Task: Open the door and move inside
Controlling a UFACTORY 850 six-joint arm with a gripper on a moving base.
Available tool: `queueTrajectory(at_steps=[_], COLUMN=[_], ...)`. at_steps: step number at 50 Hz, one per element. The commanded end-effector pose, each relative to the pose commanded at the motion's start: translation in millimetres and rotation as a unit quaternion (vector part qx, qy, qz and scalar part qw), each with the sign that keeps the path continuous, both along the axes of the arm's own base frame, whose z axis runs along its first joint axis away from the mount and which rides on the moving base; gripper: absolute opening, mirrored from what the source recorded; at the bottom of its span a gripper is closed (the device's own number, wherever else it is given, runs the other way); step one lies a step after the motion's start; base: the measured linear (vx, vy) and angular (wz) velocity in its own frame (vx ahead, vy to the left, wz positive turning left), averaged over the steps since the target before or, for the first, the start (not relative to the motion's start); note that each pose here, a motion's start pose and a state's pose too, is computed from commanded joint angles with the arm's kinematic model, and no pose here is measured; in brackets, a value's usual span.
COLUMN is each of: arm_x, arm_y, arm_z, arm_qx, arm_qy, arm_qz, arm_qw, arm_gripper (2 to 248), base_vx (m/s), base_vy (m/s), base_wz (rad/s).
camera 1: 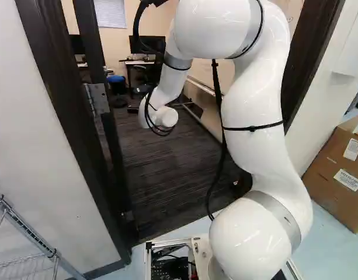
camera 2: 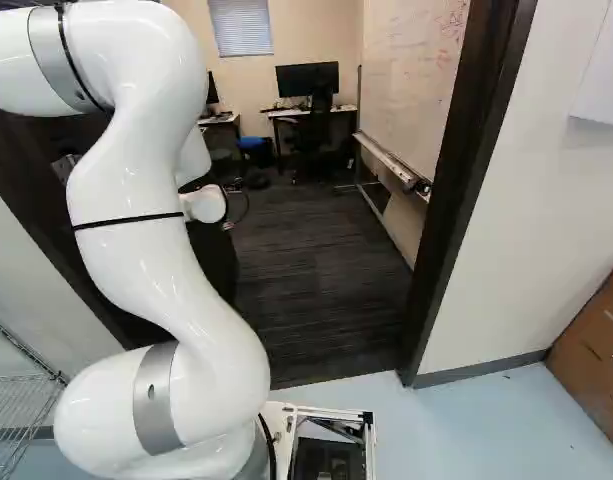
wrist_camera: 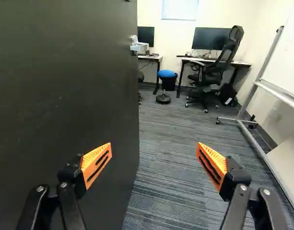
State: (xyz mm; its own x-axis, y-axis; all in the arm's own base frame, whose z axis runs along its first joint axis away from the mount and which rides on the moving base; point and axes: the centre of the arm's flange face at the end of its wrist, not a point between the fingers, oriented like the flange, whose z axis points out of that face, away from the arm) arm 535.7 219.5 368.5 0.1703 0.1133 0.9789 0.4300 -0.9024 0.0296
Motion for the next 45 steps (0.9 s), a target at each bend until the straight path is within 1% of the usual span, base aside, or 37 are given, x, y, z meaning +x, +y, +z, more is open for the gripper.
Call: queueTrajectory(at_steps=[11, 22, 33, 45], arm_x=[-4.7, -12.8, -24.8, -43.0], arm_y=[-8.1, -21.3, -39.0, -63.1], arm_z=[2.6, 6.5, 11.4, 17.1], arm_qx=[0.0, -0.001, -0.001, -0.002], arm_qy=[0.002, 0.004, 0.008, 0.014], arm_qz=[-0.006, -0.015, -0.029, -0.047], arm_qw=[1.0, 0.9999, 0.9996, 0.9988], arm_gripper=[247, 247, 247, 247], base_vx=[0.0, 0.0, 0.0, 0.0], base_vy=[0.0, 0.0, 0.0, 0.0], base_wz=[0.0, 0.0, 0.0, 0.0])
